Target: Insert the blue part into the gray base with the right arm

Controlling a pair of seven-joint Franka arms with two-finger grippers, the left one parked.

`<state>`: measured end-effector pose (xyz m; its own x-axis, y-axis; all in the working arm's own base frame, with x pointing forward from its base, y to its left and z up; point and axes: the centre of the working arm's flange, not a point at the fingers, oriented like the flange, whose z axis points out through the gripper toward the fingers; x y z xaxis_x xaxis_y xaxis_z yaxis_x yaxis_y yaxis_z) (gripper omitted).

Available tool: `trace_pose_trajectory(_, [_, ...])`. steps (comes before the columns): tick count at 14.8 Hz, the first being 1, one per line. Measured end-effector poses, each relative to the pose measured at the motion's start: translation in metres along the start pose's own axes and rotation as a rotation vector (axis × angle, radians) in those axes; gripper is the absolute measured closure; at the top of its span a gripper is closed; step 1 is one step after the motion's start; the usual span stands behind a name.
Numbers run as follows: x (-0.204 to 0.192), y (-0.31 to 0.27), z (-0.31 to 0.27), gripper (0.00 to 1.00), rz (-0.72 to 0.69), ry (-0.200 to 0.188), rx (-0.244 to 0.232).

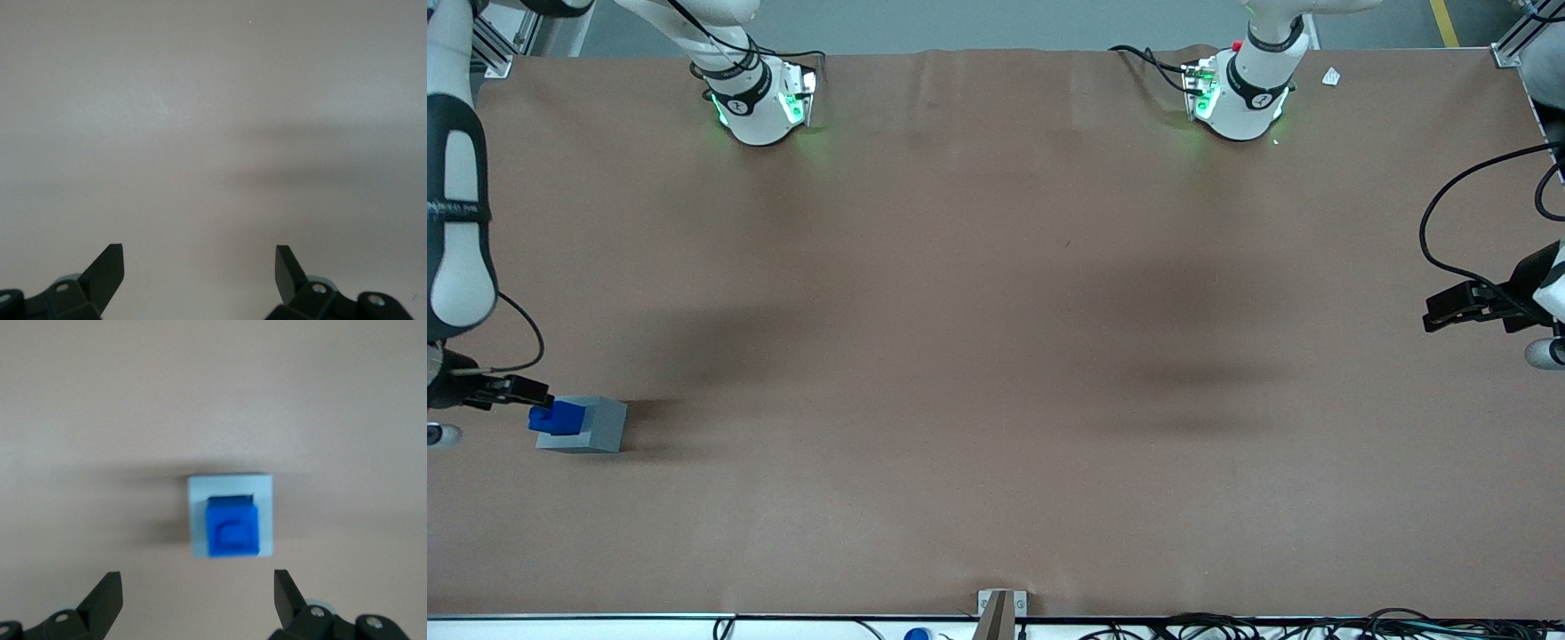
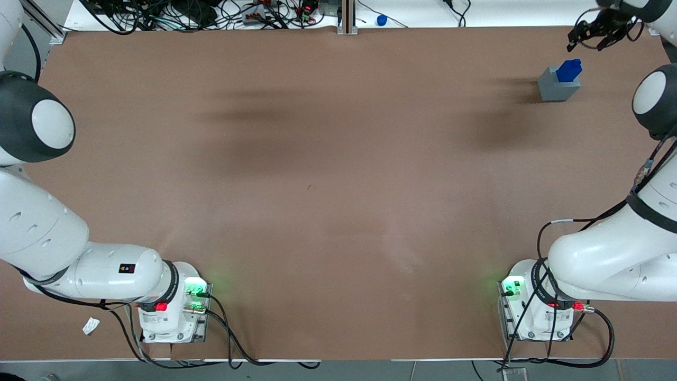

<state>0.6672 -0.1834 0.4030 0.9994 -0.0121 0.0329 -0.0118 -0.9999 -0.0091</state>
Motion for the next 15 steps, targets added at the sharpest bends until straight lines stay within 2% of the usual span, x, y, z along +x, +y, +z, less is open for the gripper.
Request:
trace_pose_trajectory(3, [-0.017, -0.039, -0.061, 0.00, 0.010, -0.033, 0.026])
trace_pose_trajectory(7, [-0.058, -0.068, -0.137, 0.00, 0.009, 0.005, 0.041])
trace_pose_trajectory(11, [-0.105, -0.085, -0.189, 0.00, 0.029, -0.018, 0.065])
trace_pose_trajectory(15, [-0.127, -0.119, -0.220, 0.00, 0.016, -0.025, 0.075])
